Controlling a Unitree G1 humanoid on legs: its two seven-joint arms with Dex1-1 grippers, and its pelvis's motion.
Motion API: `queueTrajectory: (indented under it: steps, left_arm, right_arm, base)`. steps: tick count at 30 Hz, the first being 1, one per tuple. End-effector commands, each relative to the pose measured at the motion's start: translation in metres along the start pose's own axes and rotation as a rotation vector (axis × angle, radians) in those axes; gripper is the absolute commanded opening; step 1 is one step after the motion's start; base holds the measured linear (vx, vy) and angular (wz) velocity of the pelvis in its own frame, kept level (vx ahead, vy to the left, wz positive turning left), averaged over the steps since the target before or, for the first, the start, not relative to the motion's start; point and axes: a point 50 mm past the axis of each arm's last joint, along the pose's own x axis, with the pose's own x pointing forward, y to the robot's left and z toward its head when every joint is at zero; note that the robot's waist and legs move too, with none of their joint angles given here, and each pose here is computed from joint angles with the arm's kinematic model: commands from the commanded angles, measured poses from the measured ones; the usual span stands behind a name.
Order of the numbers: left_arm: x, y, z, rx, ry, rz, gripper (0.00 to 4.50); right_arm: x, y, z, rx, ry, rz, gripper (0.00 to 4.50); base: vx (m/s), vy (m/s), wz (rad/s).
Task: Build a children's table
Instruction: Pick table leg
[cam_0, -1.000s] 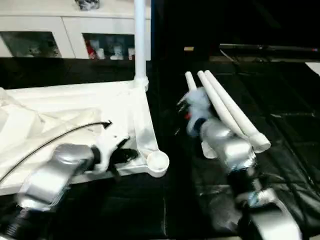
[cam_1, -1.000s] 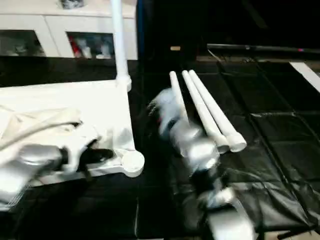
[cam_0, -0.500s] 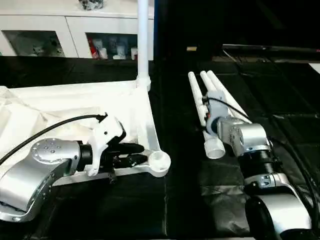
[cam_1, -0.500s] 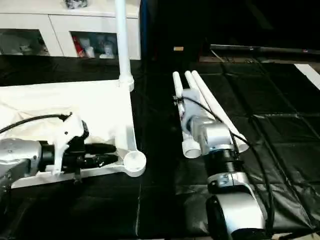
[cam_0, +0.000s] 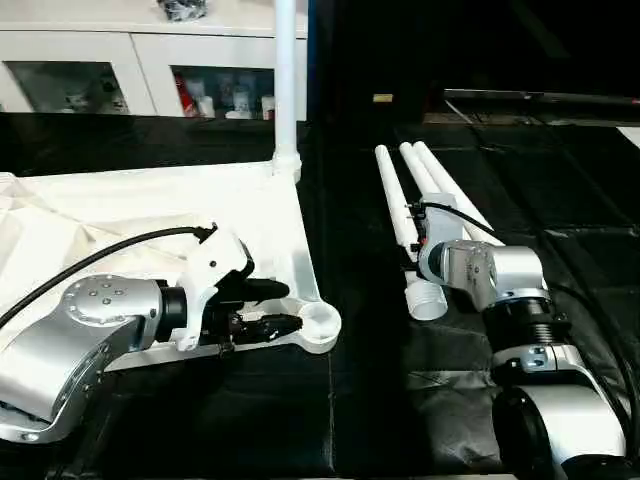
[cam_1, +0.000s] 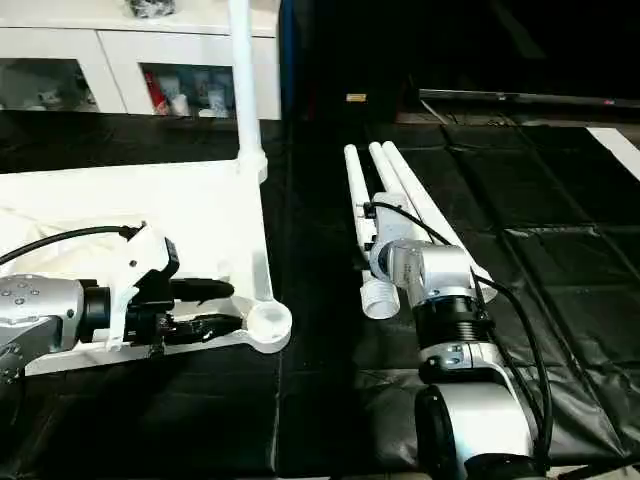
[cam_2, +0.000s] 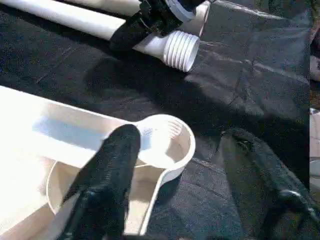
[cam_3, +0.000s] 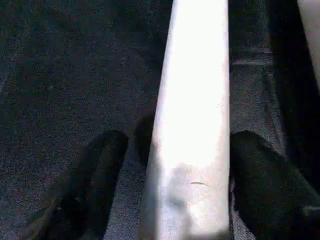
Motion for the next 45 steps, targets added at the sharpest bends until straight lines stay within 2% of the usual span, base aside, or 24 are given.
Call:
queueTrajectory:
  steps: [1,5,6,10,11,13,17,22,23,24,25,26,29,30,32,34,36,40,41,42,43,45]
  left_arm:
    - [-0.001,-0.001,0.004,0.019,0.001,-0.004,3.27]
    - [-0.001,0.000,0.004,0.022,0.002,0.000,3.48]
    - [-0.001,0.000,0.004,0.023,0.002,0.002,3.65]
    - [-0.001,0.000,0.005,0.025,-0.003,0.004,3.95]
    - [-0.001,0.000,0.006,0.029,-0.011,0.007,3.95]
    - [0.001,0.001,0.011,0.026,-0.057,0.005,4.25]
    - [0.003,0.001,0.017,0.022,-0.097,-0.007,4.48]
    - [0.009,0.007,0.019,0.005,-0.134,0.036,4.50]
    - [0.012,0.012,0.022,-0.007,-0.165,0.080,4.50]
    - [0.018,0.020,0.027,-0.026,-0.209,0.149,4.50]
    - [0.019,0.021,0.027,-0.028,-0.214,0.158,4.50]
    - [0.023,0.025,0.030,-0.035,-0.236,0.201,4.50]
    - [0.031,0.032,0.034,-0.041,-0.270,0.265,4.50]
    - [0.038,0.036,0.041,-0.061,-0.315,0.308,4.50]
    - [0.041,0.039,0.046,-0.079,-0.345,0.333,4.50]
    - [0.048,0.048,0.062,-0.186,-0.447,0.391,4.50]
    - [0.053,0.051,0.075,-0.271,-0.523,0.380,4.50]
    - [0.060,0.051,0.086,-0.346,-0.600,0.334,4.50]
    - [0.062,0.050,0.099,-0.415,-0.690,0.287,4.50]
    - [0.062,0.050,0.099,-0.415,-0.690,0.287,4.50]
    - [0.063,0.050,0.109,-0.465,-0.755,0.252,4.50]
    - [0.063,0.048,0.116,-0.483,-0.789,0.210,4.50]
  right_arm:
    - [0.001,-0.002,-0.004,0.010,0.037,0.002,3.13]
    - [0.001,0.001,-0.005,0.016,0.039,0.035,2.84]
    - [0.001,0.001,-0.005,0.020,0.039,0.042,2.64]
    - [0.001,0.002,-0.004,0.036,0.034,0.053,2.31]
    - [0.001,0.003,-0.003,0.049,0.024,0.063,2.31]
    - [0.000,0.003,-0.001,0.079,0.003,0.088,2.04]
    - [-0.001,0.003,0.000,0.097,-0.003,0.111,1.87]
    - [-0.002,0.003,0.000,0.140,-0.032,0.156,1.85]
    - [-0.005,0.005,0.007,0.168,-0.102,0.198,1.85]
    - [-0.010,0.006,0.018,0.217,-0.231,0.250,1.85]
    - [-0.011,0.006,0.020,0.224,-0.251,0.255,1.85]
    - [-0.015,0.006,0.025,0.236,-0.311,0.281,1.85]
    - [-0.021,0.008,0.032,0.268,-0.361,0.342,1.84]
    - [-0.029,0.014,0.039,0.263,-0.450,0.451,1.84]
    - [-0.033,0.018,0.040,0.261,-0.477,0.503,1.84]
    - [-0.049,0.029,0.044,0.281,-0.568,0.681,1.84]
    - [-0.062,0.037,0.044,0.280,-0.605,0.818,1.84]
    - [-0.072,0.042,0.042,0.247,-0.639,0.909,1.84]
    - [-0.078,0.047,0.039,0.222,-0.655,0.977,1.84]
    - [-0.078,0.047,0.039,0.222,-0.655,0.977,1.84]
    - [-0.083,0.050,0.037,0.208,-0.663,1.024,1.84]
    - [-0.087,0.052,0.035,0.192,-0.663,1.047,1.84]
  base:
    - [0.000,0.000,0.00]
    - [0.000,0.000,0.00]
    - [0.000,0.000,0.00]
    - [0.000,0.000,0.00]
    - [0.000,0.000,0.00]
    - [0.000,0.000,0.00]
    - [0.000,0.000,0.00]
    - [0.000,0.000,0.00]
    - [0.000,0.000,0.00]
    - [0.000,0.000,0.00]
    - [0.000,0.000,0.00]
    - [0.000,0.000,0.00]
    - [0.000,0.000,0.00]
    - [0.000,0.000,0.00]
    - [0.000,0.000,0.00]
    - [0.000,0.000,0.00]
    - [0.000,0.000,0.00]
    - [0.000,0.000,0.00]
    - [0.000,0.000,0.00]
    - [0.000,0.000,0.00]
    - [0.000,0.000,0.00]
    - [0.000,0.000,0.00]
